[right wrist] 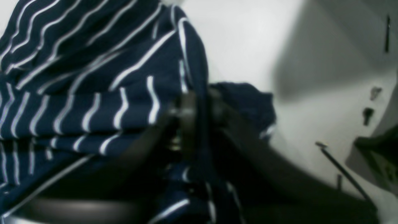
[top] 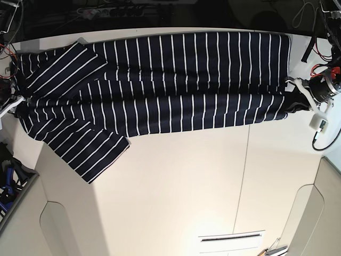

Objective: Fold the T-shirt properly
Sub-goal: 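Lift the hem half with both grippers and fold it toward the collar, then continue folding the hem half over onto the collar half with both grippers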

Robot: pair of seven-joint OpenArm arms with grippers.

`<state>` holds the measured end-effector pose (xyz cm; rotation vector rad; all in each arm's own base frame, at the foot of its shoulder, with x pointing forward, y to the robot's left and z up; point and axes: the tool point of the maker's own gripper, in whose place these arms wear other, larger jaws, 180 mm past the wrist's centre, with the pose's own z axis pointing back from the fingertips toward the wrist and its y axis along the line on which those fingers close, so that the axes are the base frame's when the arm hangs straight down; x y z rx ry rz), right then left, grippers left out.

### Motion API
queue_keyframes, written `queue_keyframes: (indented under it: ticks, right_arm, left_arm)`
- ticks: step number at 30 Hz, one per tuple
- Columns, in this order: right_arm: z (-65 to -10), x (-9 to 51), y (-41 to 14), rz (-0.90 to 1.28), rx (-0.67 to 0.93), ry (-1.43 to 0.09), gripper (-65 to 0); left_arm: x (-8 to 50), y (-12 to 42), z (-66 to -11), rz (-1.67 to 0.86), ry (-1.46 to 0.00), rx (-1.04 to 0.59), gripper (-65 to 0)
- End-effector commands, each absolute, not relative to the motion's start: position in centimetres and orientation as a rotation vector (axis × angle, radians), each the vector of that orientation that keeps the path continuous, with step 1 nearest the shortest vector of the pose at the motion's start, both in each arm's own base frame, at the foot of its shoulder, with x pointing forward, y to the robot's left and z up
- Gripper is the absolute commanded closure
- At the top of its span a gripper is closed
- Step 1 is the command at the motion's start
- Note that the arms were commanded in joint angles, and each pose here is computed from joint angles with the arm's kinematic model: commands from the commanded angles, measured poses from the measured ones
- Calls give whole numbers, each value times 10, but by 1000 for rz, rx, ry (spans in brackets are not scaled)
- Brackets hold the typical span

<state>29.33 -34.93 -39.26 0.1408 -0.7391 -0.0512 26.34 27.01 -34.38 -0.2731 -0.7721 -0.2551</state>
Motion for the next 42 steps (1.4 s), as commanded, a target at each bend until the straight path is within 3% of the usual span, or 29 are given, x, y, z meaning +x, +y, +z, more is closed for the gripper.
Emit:
queue_keyframes:
  ticks: [1,3,5,22,30,42]
  right_arm:
    - [-375,303,-360,-45,116,-794,-232]
    - [-377,304,-360,-41,107,-798,-342]
    - [-376,305,-361,-39,93,-812,-369]
    - [-331,370,-336,-82,148,-1068,-369]
    - [-352,416,-310,-72,190,-1065,-369]
    - [-401,438,-258,-50,276,-925,-369]
  left_arm:
    - [271,273,-329,-280,-817,-265,0]
    - [272,272,-329,-280,-817,-265,0]
    - [271,272,-329,-280,-817,-265,0]
    - [271,272,-329,-279,-816,-266,0]
    - [273,271,-328,-276,-827,-271,0]
    - [273,268,-328,-269,-835,-286,0]
